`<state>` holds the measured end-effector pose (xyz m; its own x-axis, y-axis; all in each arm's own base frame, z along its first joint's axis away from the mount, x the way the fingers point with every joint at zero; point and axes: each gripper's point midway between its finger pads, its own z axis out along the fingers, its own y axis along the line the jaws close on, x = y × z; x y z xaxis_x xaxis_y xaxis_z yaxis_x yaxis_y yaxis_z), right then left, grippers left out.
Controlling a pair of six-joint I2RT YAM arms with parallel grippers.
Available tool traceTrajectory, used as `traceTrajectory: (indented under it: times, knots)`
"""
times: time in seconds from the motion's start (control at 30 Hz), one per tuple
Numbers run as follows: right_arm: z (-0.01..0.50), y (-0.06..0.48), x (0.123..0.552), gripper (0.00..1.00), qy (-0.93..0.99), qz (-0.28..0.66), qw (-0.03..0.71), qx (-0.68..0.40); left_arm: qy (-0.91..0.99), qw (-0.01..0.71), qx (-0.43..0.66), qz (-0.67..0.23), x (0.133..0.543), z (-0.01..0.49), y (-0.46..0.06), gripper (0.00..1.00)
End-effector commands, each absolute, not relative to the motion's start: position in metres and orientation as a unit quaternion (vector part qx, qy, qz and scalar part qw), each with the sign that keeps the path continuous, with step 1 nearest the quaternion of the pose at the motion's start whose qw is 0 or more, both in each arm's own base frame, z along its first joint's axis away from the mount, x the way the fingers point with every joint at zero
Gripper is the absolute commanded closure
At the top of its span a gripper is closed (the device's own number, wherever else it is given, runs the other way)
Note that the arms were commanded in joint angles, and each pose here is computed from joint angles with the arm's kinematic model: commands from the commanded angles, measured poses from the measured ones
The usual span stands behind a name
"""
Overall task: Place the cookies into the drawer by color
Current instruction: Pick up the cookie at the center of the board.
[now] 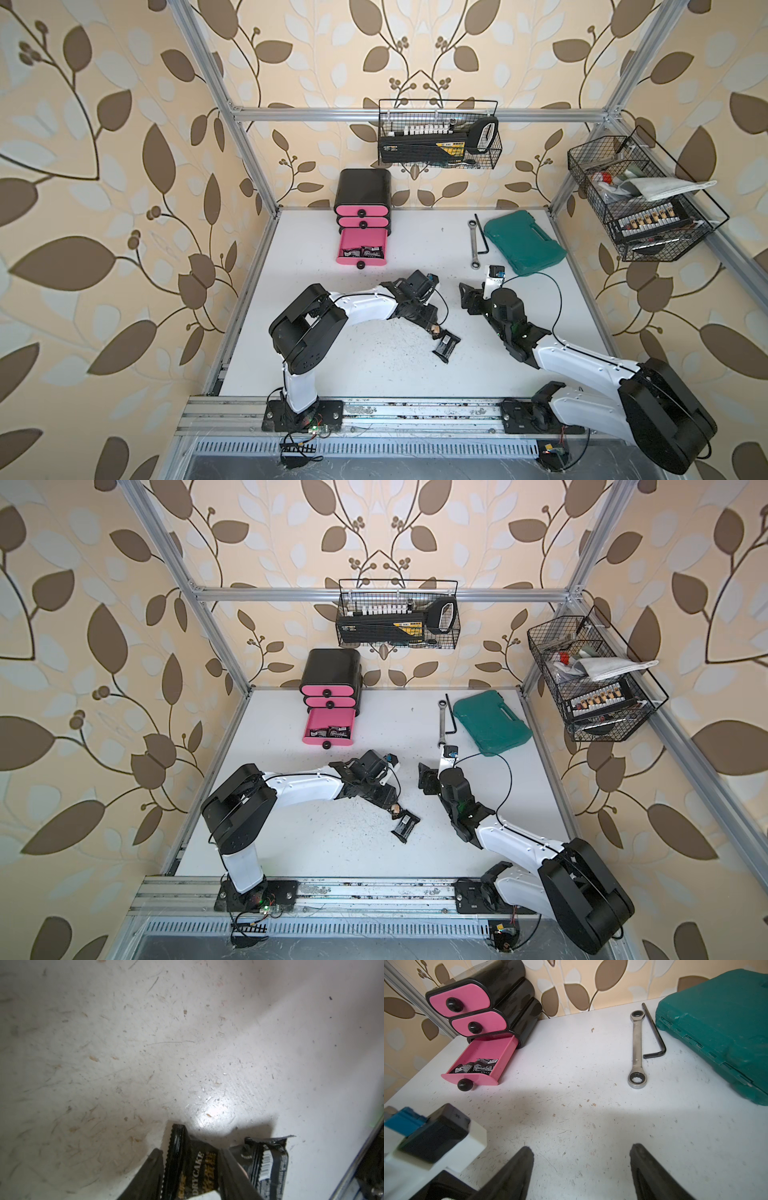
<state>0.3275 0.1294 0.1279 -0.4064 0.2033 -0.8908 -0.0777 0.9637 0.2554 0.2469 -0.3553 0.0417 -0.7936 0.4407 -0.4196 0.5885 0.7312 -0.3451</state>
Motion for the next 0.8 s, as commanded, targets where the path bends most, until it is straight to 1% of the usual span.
traceTrajectory:
  times: [0.0, 0.17, 0.23, 0.27, 0.37, 0.47, 0.67, 0.77]
  knots:
    - [0.14, 0.133, 0.334, 0.24, 0.821, 0.14, 0.552, 0.043, 0.905, 0.157, 0.29, -0.268, 0.239, 0.055, -0.365, 0.43]
    - [0.14, 0.133, 0.334, 0.24, 0.821, 0.14, 0.552, 0.043, 0.898, 0.15, 0.296, -0.29, 0.231, 0.057, -0.369, 0.4]
    - [0.14, 0.133, 0.334, 0.24, 0.821, 0.138, 0.552, 0.044, 0.9, 0.143, 0.296, -0.287, 0.228, 0.05, -0.368, 0.4]
    - [0.139, 0.133, 0.334, 0.24, 0.821, 0.139, 0.552, 0.044, 0.902, 0.138, 0.296, -0.282, 0.228, 0.046, -0.367, 0.43]
    - [0.14, 0.132, 0.334, 0.24, 0.82, 0.139, 0.553, 0.044, 0.908, 0.13, 0.293, -0.271, 0.225, 0.037, -0.363, 0.52]
    - [0.139, 0.133, 0.334, 0.24, 0.821, 0.139, 0.552, 0.044, 0.91, 0.128, 0.291, -0.266, 0.224, 0.033, -0.36, 0.67]
    - [0.139, 0.133, 0.334, 0.24, 0.821, 0.139, 0.552, 0.044, 0.911, 0.129, 0.291, -0.263, 0.224, 0.03, -0.359, 0.84]
    - [0.139, 0.132, 0.334, 0.24, 0.821, 0.137, 0.552, 0.044, 0.909, 0.132, 0.29, -0.267, 0.225, 0.032, -0.36, 1.0]
